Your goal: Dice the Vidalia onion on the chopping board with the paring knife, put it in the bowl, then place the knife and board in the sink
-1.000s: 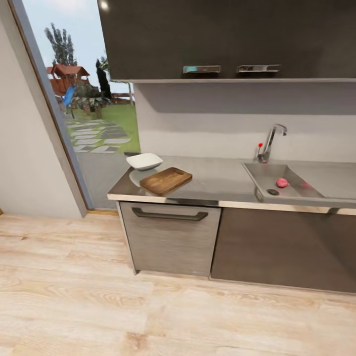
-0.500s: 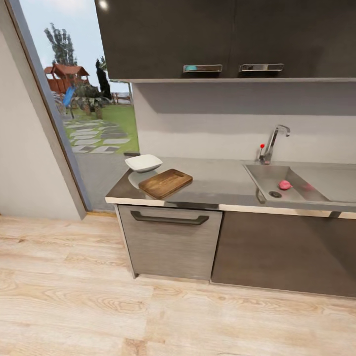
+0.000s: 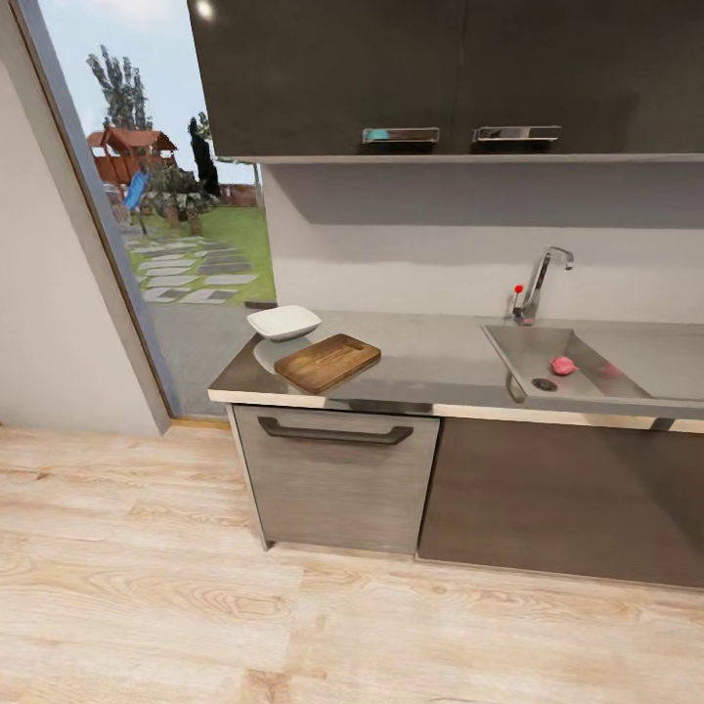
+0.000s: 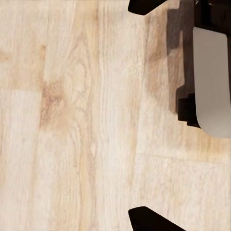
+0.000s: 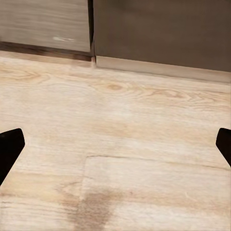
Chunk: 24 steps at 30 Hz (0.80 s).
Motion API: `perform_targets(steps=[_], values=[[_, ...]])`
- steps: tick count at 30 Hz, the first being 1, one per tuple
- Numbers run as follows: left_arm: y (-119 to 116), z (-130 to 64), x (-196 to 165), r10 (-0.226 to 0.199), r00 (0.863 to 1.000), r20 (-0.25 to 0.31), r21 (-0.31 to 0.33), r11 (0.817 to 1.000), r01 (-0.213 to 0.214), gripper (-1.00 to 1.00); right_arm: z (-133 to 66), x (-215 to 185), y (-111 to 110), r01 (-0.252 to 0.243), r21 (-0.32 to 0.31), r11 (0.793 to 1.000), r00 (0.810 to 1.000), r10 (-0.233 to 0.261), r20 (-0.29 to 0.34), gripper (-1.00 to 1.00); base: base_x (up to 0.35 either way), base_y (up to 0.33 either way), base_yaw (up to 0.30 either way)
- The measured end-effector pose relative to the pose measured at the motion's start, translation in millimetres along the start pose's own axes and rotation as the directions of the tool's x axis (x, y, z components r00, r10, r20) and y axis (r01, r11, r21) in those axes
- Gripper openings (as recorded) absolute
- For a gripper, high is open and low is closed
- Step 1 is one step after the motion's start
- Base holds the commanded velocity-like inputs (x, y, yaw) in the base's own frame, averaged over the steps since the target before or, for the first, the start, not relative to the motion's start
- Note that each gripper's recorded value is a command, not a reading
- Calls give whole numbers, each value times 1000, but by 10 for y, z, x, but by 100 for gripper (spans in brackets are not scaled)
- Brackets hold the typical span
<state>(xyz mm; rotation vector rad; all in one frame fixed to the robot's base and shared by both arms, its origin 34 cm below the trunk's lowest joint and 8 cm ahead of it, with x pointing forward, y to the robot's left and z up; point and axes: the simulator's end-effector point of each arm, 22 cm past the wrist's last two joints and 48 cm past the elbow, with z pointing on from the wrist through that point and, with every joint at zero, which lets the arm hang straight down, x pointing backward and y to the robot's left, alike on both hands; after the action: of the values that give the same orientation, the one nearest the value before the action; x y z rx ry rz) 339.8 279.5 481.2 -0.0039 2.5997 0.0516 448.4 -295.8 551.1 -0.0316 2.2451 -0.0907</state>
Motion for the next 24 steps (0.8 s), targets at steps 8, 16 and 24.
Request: perform_targets(steps=[8,16,24], values=[[48,-86,-40,4,1000,-3,-5,1000,-4,100,-59,-81,-10,-1,1,1000,1000,1,0,100,0,0,0],[96,-199,-99,7,1000,-6,-9,1000,-7,100,-139,-184,-19,-1,0,1000,1000,1,0,100,0,0,0],[103,-306,-179,8,1000,-3,-6,1000,-8,100,-219,-282,-48,1,2,1000,1000,-1,0,100,0,0,0]])
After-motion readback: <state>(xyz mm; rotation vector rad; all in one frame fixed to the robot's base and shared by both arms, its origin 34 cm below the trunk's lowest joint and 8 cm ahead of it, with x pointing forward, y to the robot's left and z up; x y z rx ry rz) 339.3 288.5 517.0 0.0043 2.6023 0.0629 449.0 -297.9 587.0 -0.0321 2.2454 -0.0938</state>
